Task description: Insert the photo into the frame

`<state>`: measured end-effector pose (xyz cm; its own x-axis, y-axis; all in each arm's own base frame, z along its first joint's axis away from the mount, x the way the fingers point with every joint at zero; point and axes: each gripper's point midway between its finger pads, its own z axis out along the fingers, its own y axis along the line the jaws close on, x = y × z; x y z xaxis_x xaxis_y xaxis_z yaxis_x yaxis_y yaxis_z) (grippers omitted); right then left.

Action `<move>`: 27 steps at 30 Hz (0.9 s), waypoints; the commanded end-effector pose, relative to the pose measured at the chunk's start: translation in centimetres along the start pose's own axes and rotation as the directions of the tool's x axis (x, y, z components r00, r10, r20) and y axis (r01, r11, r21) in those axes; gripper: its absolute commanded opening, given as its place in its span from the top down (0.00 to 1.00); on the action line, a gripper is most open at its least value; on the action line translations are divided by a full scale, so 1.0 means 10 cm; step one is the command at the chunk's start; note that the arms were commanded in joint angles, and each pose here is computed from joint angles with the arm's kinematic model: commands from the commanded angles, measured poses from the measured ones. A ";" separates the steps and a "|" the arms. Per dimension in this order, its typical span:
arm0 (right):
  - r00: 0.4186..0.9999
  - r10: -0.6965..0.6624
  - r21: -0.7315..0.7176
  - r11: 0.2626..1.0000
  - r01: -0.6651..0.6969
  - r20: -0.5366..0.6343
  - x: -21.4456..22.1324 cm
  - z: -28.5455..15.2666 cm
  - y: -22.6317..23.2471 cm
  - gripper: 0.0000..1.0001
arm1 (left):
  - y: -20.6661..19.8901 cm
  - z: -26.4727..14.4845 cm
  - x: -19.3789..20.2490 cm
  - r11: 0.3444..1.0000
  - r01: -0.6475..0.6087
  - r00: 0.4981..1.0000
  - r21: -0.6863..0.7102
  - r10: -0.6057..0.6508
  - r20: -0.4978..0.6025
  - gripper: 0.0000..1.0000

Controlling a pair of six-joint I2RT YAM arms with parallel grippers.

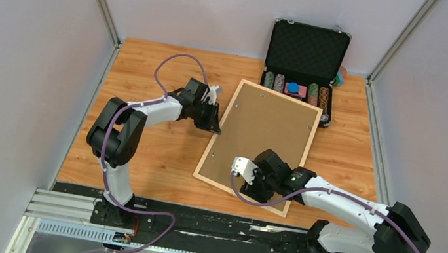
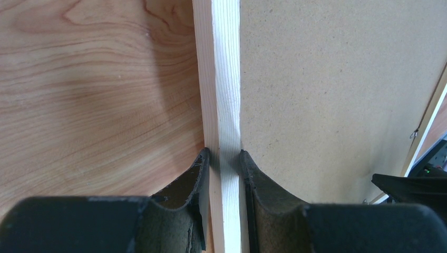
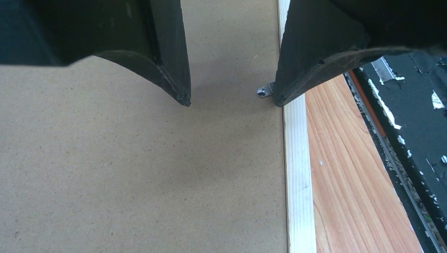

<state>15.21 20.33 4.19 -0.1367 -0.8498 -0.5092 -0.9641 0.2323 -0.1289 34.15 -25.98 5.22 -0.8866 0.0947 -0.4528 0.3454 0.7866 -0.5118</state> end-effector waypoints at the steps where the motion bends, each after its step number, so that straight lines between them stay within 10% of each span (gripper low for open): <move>1: 0.999 -0.034 0.032 0.999 0.034 -0.019 0.07 -0.04 -0.04 0.43 | -0.17 -0.03 -0.20 0.997 -0.036 0.998 0.061 0.032 0.062 1.00; 27: 0.997 -0.076 0.013 0.997 0.076 0.004 0.03 -0.18 -0.01 0.43 | -0.06 0.04 -0.20 0.999 -0.047 0.998 0.012 0.047 0.044 1.00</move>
<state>15.00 18.79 4.64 -0.0578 -0.8757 -0.4794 -0.9681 0.1664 -0.1871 34.16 -26.09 4.89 -0.8903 0.1002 -0.4442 0.3438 0.7876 -0.5114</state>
